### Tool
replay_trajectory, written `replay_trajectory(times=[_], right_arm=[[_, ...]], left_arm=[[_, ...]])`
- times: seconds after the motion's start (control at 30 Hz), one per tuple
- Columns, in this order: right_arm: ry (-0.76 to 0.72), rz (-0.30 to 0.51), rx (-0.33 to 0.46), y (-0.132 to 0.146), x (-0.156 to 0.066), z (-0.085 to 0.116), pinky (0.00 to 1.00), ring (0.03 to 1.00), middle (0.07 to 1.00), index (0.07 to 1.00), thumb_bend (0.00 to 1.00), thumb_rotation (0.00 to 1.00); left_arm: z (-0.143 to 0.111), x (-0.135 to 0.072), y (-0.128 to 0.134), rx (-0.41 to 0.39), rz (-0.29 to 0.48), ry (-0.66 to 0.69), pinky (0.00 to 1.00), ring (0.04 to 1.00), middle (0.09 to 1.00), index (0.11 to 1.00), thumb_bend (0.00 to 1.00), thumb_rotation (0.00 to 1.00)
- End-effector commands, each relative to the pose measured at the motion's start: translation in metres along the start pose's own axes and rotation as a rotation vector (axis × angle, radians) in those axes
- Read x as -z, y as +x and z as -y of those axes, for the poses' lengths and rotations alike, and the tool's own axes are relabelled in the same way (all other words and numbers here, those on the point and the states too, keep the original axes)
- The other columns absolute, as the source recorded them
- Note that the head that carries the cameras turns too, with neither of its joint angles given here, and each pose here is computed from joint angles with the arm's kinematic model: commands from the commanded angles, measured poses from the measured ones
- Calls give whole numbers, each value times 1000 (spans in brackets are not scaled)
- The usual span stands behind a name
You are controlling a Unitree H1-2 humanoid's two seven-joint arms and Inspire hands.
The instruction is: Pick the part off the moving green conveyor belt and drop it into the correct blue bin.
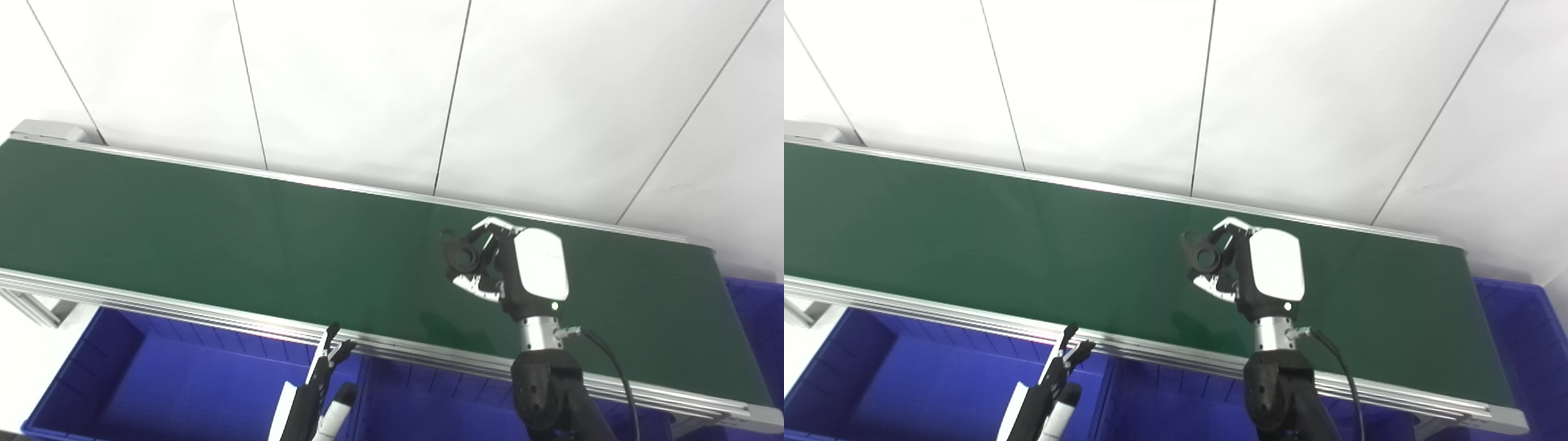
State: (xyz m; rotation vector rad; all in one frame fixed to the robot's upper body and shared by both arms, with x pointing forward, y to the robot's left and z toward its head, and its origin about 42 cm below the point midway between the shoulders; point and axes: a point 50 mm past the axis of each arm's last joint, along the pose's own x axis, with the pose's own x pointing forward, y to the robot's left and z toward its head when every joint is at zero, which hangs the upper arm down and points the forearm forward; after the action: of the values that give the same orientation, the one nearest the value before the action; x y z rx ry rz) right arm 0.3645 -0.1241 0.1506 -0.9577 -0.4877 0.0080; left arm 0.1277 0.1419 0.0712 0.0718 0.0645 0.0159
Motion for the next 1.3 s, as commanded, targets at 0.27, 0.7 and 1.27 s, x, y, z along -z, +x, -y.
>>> replay_trajectory(times=[0.27, 0.7, 1.27], right_arm=[[145, 132, 201, 9, -37, 30, 122, 175, 268, 486, 506, 136], [137, 168, 255, -20, -37, 40, 154, 202, 285, 486, 501, 140], [91, 190, 266, -33, -35, 74, 165, 208, 285, 485, 502, 142]], left_arm=[[5, -7, 11, 24, 62, -27, 1000, 929, 904, 1000, 581, 1000], [-11, -3, 19, 22, 62, 2, 1000, 940, 915, 1000, 612, 1000], [-31, -20, 51, 26, 76, -16, 1000, 976, 918, 1000, 626, 1000]])
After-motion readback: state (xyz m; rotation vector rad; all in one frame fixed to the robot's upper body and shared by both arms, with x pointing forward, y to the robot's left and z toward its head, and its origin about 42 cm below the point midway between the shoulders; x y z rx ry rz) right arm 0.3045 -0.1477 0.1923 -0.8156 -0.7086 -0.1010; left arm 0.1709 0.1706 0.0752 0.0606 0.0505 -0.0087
